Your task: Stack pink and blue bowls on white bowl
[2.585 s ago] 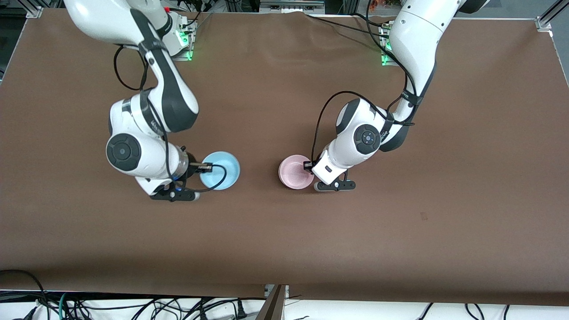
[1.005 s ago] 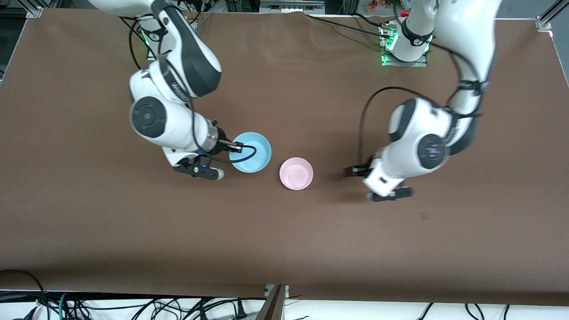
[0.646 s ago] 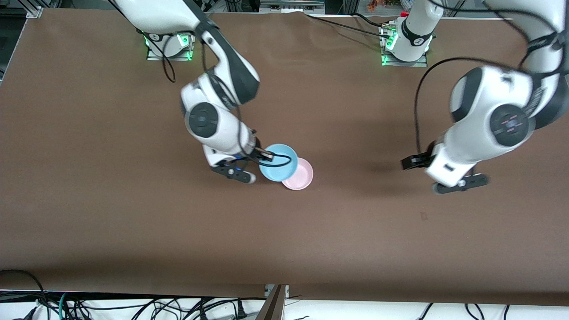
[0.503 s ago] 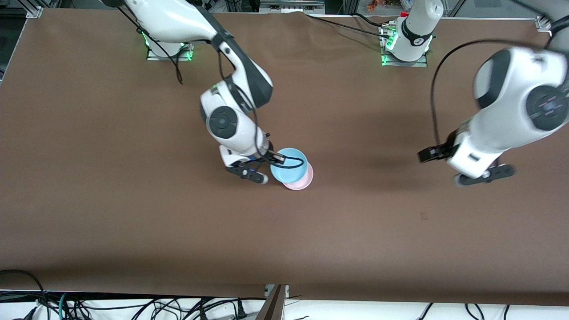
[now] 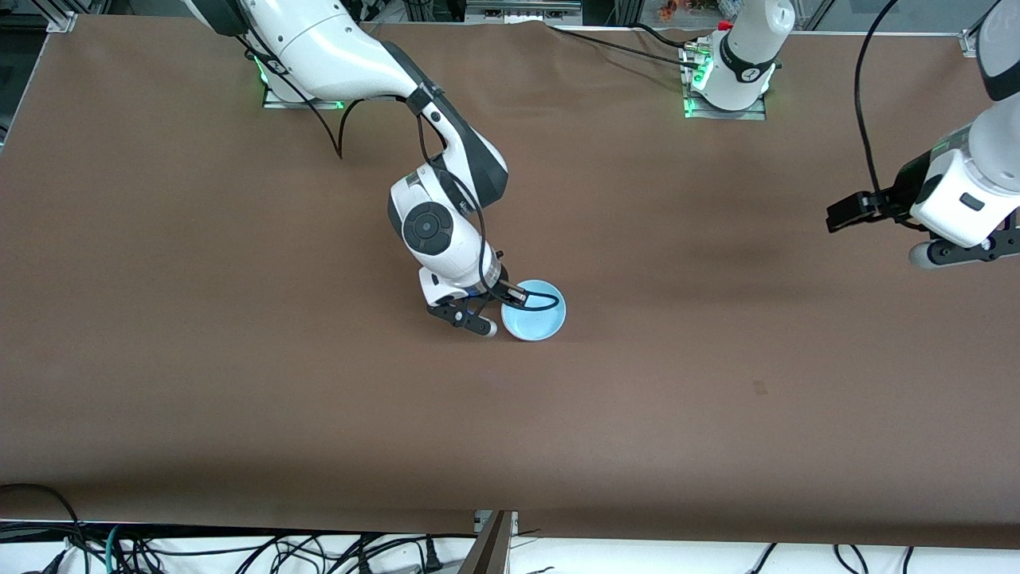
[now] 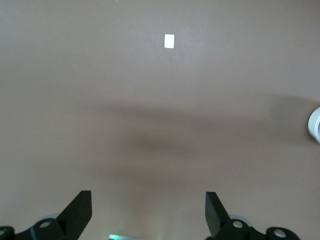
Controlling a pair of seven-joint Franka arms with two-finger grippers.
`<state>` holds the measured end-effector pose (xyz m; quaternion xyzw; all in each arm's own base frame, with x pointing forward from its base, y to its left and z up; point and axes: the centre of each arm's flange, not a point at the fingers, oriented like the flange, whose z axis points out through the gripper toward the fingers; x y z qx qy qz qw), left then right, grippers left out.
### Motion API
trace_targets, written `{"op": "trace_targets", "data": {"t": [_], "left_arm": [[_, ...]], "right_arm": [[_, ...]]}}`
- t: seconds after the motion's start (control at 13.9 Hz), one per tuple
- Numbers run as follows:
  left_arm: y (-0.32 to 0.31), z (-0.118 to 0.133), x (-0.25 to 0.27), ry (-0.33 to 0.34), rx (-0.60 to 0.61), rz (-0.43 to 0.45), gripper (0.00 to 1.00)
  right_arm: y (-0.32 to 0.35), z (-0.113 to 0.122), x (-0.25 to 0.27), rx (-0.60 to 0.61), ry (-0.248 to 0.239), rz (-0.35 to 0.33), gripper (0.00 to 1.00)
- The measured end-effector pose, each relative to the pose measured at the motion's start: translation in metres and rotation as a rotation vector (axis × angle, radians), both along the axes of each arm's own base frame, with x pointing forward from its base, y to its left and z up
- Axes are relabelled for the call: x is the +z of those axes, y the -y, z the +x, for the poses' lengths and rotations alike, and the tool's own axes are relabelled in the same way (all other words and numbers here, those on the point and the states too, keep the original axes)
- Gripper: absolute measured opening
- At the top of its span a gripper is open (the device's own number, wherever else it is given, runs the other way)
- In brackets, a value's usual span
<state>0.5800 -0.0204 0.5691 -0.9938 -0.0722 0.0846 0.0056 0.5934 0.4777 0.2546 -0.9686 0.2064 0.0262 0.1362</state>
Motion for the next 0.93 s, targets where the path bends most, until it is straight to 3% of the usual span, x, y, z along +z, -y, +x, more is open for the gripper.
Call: {"op": "trace_targets", "data": {"t": [0.43,0.65,0.93], "left_arm": [[-0.028,-0.001,-0.002,-0.016,-0.004,-0.057,1.00],[-0.024,-0.001,-0.002,-0.016,-0.012,-0.058,1.00],[-0.026,-0.002,0.009,-0.012,-0.009,-0.058,1.00]], "right_arm": [[-0.005,-0.003,-0.011,0.012,-0.005,-0.011,0.03],[-0.002,-0.004,-0.011,0.023,-0.051,-0.039,0.03],[-0.001,-0.003,-0.009,0.026,-0.061,-0.044,0.03]]}}
